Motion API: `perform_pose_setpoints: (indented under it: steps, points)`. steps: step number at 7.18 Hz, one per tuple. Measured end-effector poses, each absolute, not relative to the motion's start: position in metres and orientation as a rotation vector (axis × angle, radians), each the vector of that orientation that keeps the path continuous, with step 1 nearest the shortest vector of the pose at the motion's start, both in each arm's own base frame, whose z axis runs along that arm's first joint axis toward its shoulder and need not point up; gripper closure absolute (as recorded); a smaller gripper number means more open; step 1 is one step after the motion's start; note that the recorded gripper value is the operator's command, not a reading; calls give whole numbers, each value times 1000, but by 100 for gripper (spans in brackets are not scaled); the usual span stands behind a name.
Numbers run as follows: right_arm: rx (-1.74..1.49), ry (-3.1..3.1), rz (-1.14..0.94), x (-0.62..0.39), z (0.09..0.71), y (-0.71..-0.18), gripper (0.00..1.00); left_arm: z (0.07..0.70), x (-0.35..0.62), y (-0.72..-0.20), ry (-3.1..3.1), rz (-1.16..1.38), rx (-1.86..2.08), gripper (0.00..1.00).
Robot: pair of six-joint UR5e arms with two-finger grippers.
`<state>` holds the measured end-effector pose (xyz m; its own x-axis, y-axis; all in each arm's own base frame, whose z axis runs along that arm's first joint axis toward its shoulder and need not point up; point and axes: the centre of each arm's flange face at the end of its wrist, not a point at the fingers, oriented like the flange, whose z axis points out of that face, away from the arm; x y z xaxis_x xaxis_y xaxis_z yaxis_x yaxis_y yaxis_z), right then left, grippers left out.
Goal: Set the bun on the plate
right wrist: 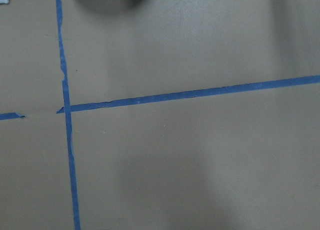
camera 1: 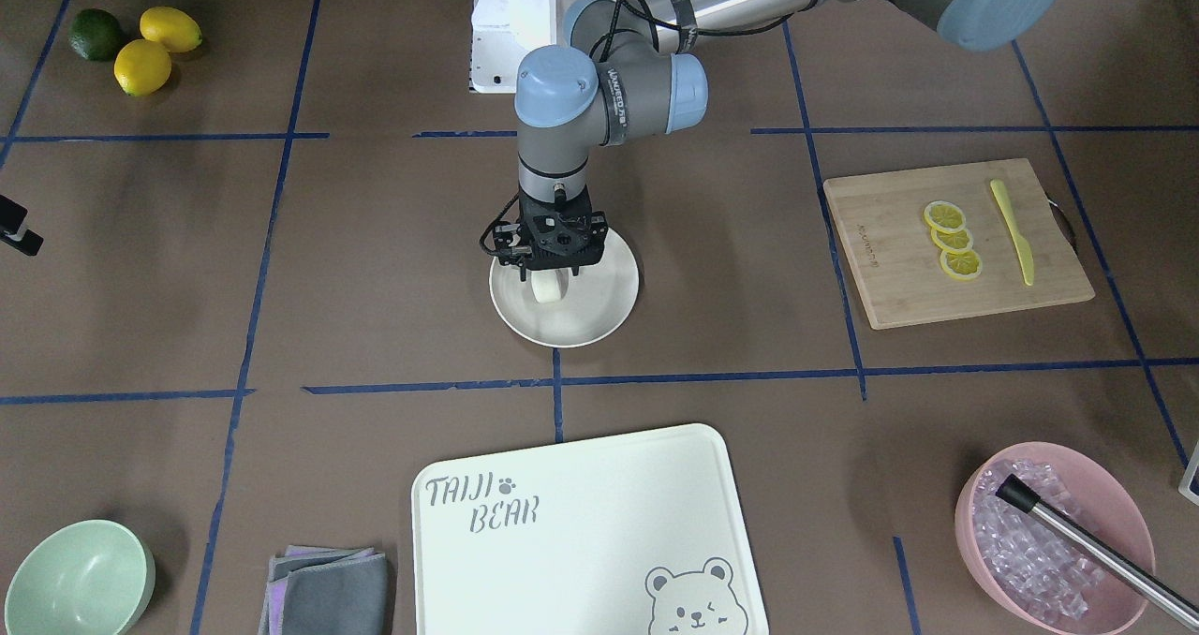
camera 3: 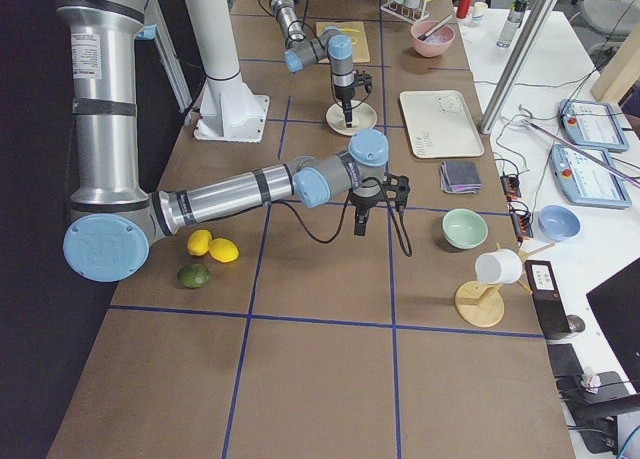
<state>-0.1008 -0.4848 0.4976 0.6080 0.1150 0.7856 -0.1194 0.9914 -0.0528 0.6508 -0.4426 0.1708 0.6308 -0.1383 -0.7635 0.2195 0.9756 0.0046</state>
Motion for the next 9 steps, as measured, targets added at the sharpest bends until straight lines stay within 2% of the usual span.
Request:
perform_pose_setpoints:
  steps: [2, 4, 7, 9]
  points:
    - [7, -908, 138, -99, 497, -485, 0, 157, 625, -434, 843, -214, 107, 0]
    - [3, -914, 157, -81, 505, -482, 0, 184, 552, -413, 836, -140, 153, 0]
    - [28, -881, 96, -30, 565, -471, 0, 302, 393, -395, 823, 27, 242, 0]
    - [52, -858, 47, 10, 616, -469, 0, 408, 269, -418, 799, 199, 249, 0]
